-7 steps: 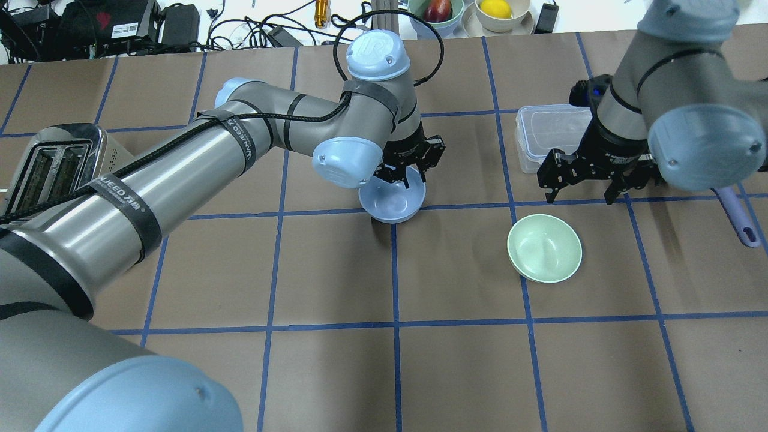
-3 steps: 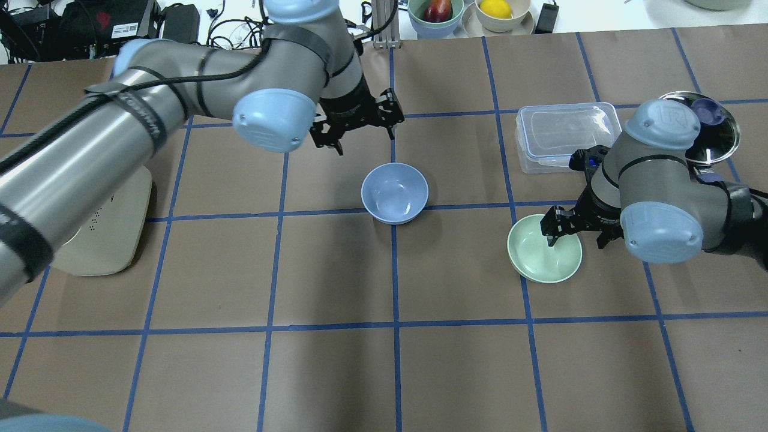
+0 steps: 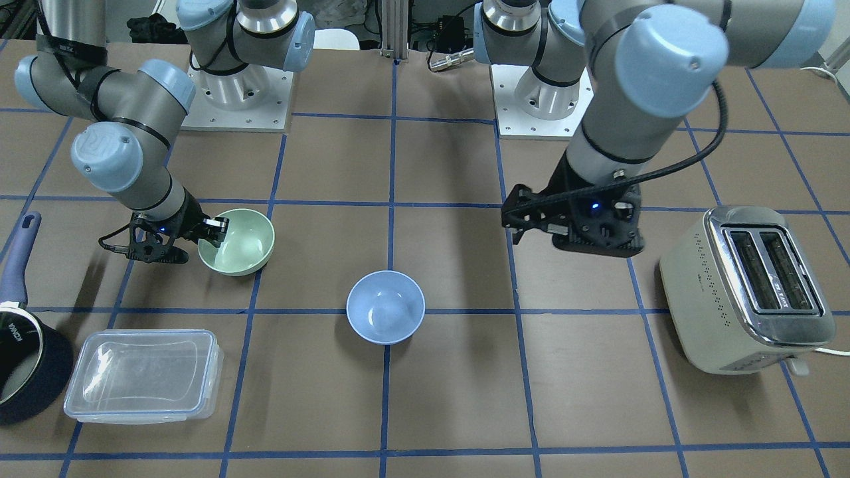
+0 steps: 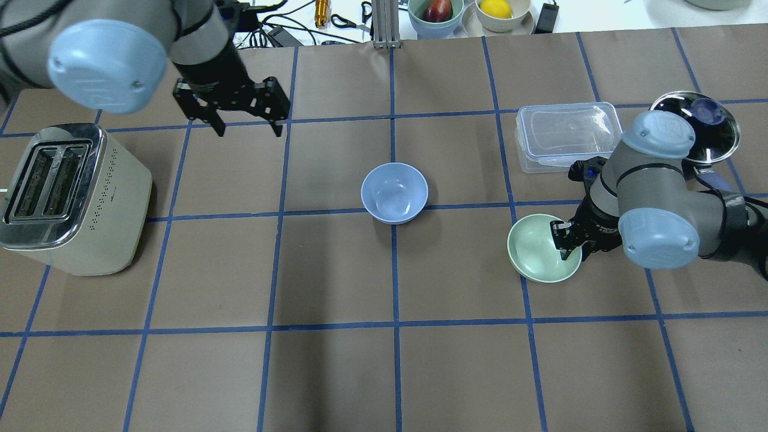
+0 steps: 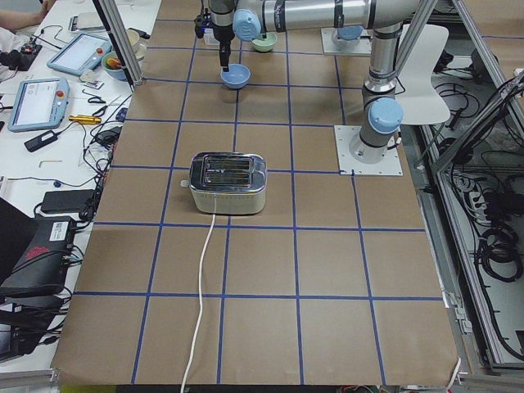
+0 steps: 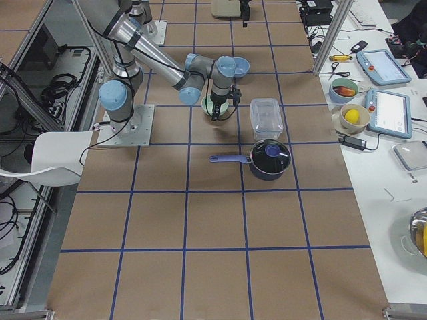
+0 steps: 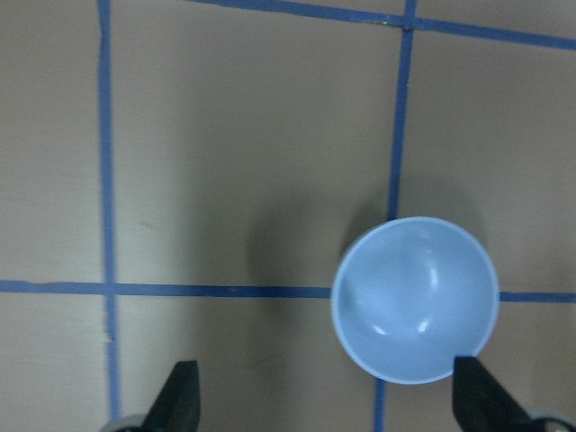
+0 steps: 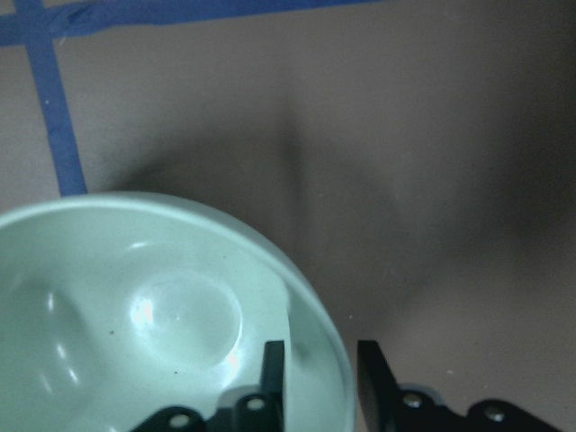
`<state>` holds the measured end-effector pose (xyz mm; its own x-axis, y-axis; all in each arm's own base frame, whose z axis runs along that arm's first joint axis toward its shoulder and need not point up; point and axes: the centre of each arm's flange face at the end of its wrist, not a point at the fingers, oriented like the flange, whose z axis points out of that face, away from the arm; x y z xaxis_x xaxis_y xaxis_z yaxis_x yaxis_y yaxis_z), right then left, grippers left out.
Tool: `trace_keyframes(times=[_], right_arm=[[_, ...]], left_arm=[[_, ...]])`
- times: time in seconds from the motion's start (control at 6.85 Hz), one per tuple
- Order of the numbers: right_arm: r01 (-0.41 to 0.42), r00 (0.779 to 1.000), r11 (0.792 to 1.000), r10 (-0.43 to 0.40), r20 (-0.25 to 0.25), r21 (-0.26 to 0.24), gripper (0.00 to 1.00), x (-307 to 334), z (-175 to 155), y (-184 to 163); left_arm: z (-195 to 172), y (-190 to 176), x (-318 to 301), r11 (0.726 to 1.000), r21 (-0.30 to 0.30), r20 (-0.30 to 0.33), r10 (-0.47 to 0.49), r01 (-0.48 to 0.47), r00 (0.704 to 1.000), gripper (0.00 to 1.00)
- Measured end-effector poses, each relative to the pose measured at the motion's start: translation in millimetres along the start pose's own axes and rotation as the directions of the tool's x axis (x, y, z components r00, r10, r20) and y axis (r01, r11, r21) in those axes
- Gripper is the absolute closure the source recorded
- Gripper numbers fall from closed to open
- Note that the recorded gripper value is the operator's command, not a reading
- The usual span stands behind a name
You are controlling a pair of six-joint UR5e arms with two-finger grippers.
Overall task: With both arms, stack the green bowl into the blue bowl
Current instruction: 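Carry green bowl into blue bowl with right gripper while left withdraws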
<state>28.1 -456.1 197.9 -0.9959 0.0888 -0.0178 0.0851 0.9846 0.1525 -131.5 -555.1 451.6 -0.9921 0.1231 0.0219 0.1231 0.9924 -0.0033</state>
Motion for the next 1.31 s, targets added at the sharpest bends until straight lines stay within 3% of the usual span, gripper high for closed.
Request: trace_keyframes(times=[0.29,0.73,1.02,1.31], right_arm=[[-0.012,1.000,1.000,0.012,0.012,0.021,1.00,-1.6,-7.1,-3.8],[-0.053,0.983,0.997,0.043,0.180,0.051,1.00,-36.2,-69.4,-47.7],[-0.067,0.978,0.996,0.053,0.203,0.060,1.00,-117.2,-103.6,-82.0],[-0.067,0.982,0.996,0.056,0.183,0.055,1.00,-217.1,-101.7,-100.6]], left_arm=[[-58.6,38.7,-28.8,0.997,0.073,0.020,0.036,-0.037,0.999,0.00],[-75.9,51.2,-27.7,0.992,0.126,0.020,0.019,-0.021,1.000,0.00],[-77.1,53.5,-29.7,0.993,0.115,0.020,-0.024,0.022,0.999,0.00],[-78.9,56.7,-31.4,0.995,0.089,0.018,-0.057,0.055,0.998,0.00]])
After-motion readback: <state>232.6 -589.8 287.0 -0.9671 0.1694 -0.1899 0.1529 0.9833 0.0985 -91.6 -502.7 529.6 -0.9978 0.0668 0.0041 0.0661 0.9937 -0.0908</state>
